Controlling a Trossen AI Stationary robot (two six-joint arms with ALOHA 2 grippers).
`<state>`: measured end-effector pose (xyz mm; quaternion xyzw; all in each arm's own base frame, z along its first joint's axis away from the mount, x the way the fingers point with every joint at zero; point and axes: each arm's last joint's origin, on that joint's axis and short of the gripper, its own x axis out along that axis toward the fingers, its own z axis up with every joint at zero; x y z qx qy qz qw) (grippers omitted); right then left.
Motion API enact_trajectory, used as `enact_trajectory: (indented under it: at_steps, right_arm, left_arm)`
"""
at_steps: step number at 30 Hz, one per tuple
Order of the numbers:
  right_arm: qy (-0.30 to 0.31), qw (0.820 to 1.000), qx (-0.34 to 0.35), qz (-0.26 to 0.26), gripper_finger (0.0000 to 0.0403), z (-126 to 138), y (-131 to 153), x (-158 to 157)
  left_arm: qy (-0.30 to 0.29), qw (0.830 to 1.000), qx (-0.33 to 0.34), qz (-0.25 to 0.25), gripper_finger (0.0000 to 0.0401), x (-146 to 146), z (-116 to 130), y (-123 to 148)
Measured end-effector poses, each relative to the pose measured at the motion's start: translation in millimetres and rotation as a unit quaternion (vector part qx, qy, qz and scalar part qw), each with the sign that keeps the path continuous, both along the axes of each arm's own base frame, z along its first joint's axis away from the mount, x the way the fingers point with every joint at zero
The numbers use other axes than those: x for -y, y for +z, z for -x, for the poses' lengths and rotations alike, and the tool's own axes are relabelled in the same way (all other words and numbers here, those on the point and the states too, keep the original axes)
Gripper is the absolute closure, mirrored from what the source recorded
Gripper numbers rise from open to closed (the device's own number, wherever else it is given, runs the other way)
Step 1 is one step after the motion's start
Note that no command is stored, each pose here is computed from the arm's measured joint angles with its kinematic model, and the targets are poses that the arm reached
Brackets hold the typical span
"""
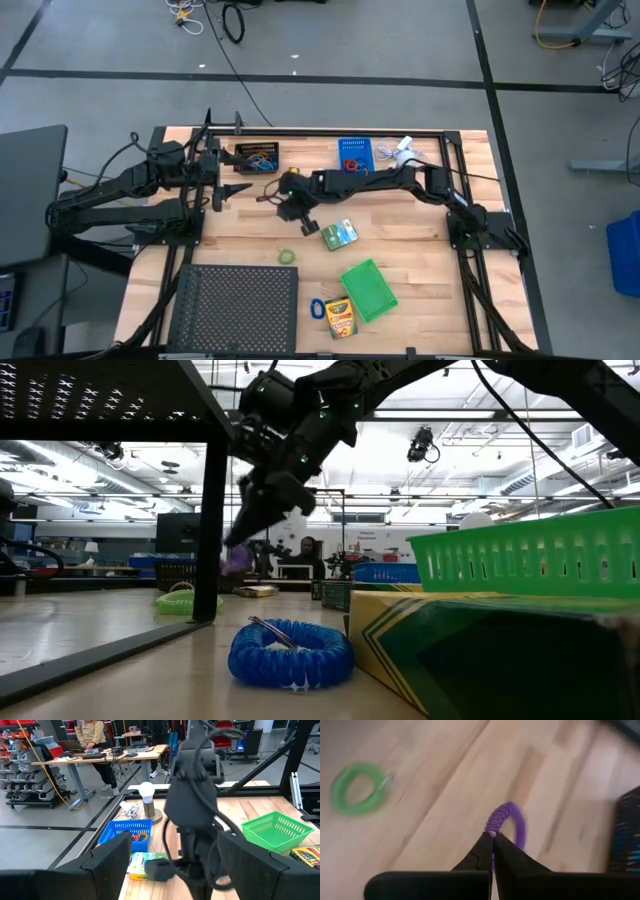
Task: Pick & Place Office Desk Supplies
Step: Put the violet spring keychain into the blue bin
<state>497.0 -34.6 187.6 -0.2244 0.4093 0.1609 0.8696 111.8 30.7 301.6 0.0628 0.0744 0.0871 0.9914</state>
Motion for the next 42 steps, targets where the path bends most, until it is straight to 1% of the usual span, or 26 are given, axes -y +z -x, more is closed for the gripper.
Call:
enact_trajectory:
  at_steps: [2, 3, 7, 10, 14, 17, 21, 24, 27, 29, 33, 36, 39, 41, 42]
  right_arm:
    - [0.004, 1.0, 0.013, -0.011, 0.0403, 1, 9, 3]
    - [0.008, 0.999, 0.033, -0.019, 0.0403, 0, 16, 4]
    - [0.027, 0.994, 0.08, -0.065, 0.0402, 0, 36, 5]
    - [0.051, 0.987, 0.109, -0.105, 0.0402, -1, 46, 5]
    - [0.098, 0.967, 0.159, -0.173, 0.0402, -5, 58, 4]
    - [0.136, 0.948, 0.203, -0.206, 0.0402, -9, 68, 3]
    - [0.156, 0.926, 0.273, -0.208, 0.0402, -15, 83, -5]
    - [0.167, 0.905, 0.331, -0.208, 0.0402, -18, 96, -12]
    - [0.171, 0.893, 0.359, -0.21, 0.0402, -20, 101, -18]
    - [0.179, 0.891, 0.357, -0.218, 0.0402, -20, 101, -22]
    - [0.183, 0.893, 0.344, -0.225, 0.0402, -20, 99, -29]
    - [0.187, 0.898, 0.327, -0.227, 0.0402, -20, 95, -36]
    - [0.18, 0.907, 0.303, -0.23, 0.0402, -19, 89, -39]
    - [0.164, 0.911, 0.304, -0.223, 0.0402, -20, 87, -41]
    - [0.163, 0.909, 0.314, -0.219, 0.0402, -20, 85, -42]
  left_arm:
    - [0.0, 1.0, 0.0, 0.0, 0.0098, 0, 0, 0]
    - [0.0, 1.0, 0.0, 0.0, 0.0098, 0, 0, 0]
    - [0.0, 1.0, -0.001, 0.0, 0.0098, 0, 0, 0]
    - [0.0, 1.0, -0.001, -0.001, 0.0098, 0, 0, 0]
    - [0.0, 1.0, -0.001, -0.001, 0.0098, 0, 0, 0]
    - [-0.001, 1.0, -0.001, -0.001, 0.0098, 0, 0, 0]
    - [0.0, 1.0, -0.001, -0.001, 0.0098, 0, 0, 0]
    - [-0.001, 1.0, -0.002, -0.003, 0.0098, 0, 0, 0]
    - [-0.001, 1.0, -0.002, -0.003, 0.0098, 0, 0, 0]
    - [0.0, 1.0, -0.002, -0.003, 0.0098, 0, 0, 0]
    - [0.0, 1.0, -0.002, -0.003, 0.0098, 0, 0, 0]
    - [0.001, 1.0, -0.002, -0.004, 0.0098, 0, 0, 0]
    - [-0.001, 1.0, -0.003, -0.009, 0.0098, 0, 0, 0]
    - [-0.001, 1.0, -0.001, -0.009, 0.0098, 0, 1, 0]
    - [-0.001, 1.0, -0.001, -0.01, 0.0098, 0, 1, 0]
